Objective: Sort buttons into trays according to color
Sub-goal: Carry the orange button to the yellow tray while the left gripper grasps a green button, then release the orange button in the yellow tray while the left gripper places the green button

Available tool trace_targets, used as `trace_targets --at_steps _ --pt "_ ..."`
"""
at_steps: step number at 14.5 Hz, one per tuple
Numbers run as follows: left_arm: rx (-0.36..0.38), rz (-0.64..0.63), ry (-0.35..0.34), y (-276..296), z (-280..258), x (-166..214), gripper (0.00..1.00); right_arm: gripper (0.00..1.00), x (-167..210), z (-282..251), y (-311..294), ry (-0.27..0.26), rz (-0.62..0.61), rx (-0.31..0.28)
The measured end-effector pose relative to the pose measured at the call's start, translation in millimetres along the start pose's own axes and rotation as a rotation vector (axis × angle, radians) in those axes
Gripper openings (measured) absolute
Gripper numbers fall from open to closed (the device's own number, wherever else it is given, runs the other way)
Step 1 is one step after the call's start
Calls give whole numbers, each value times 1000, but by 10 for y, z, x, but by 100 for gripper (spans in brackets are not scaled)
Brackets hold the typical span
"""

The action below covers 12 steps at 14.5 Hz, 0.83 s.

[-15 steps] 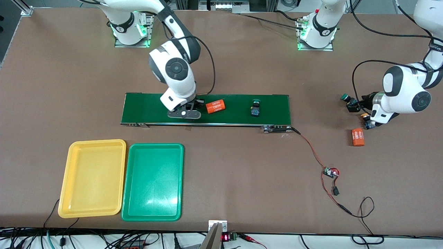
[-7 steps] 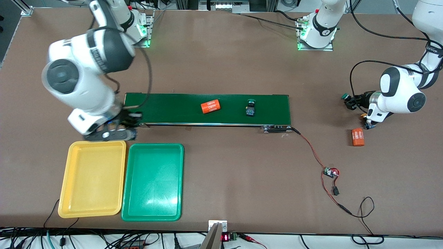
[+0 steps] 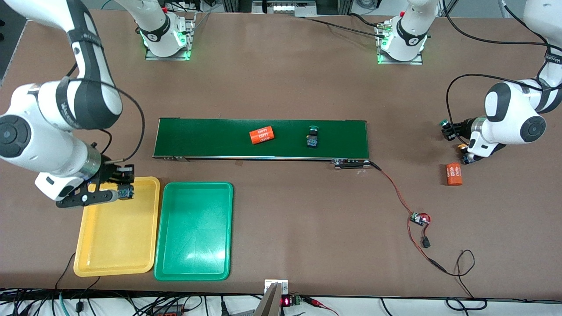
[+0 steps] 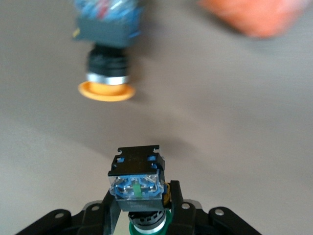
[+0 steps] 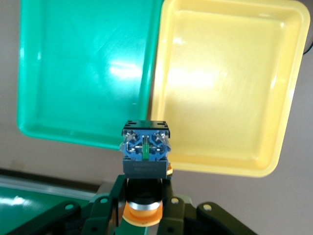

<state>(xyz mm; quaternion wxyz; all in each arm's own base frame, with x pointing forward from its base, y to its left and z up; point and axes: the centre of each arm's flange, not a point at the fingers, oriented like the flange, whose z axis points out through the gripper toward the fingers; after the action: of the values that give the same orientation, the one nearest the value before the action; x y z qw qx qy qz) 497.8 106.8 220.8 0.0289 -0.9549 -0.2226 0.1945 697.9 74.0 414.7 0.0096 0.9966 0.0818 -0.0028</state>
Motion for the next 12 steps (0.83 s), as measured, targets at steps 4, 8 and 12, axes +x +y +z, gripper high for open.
trace_targets --at_steps 4,8,12 --pt "7 213 109 1334 -584 -656 44 33 109 548 492 6 30 0" --pt "-44 368 160 2260 -906 -1234 44 33 196 1188 783 24 66 -2" --pt "-72 523 208 2988 -780 -1730 44 34 252 1667 881 53 64 -22"
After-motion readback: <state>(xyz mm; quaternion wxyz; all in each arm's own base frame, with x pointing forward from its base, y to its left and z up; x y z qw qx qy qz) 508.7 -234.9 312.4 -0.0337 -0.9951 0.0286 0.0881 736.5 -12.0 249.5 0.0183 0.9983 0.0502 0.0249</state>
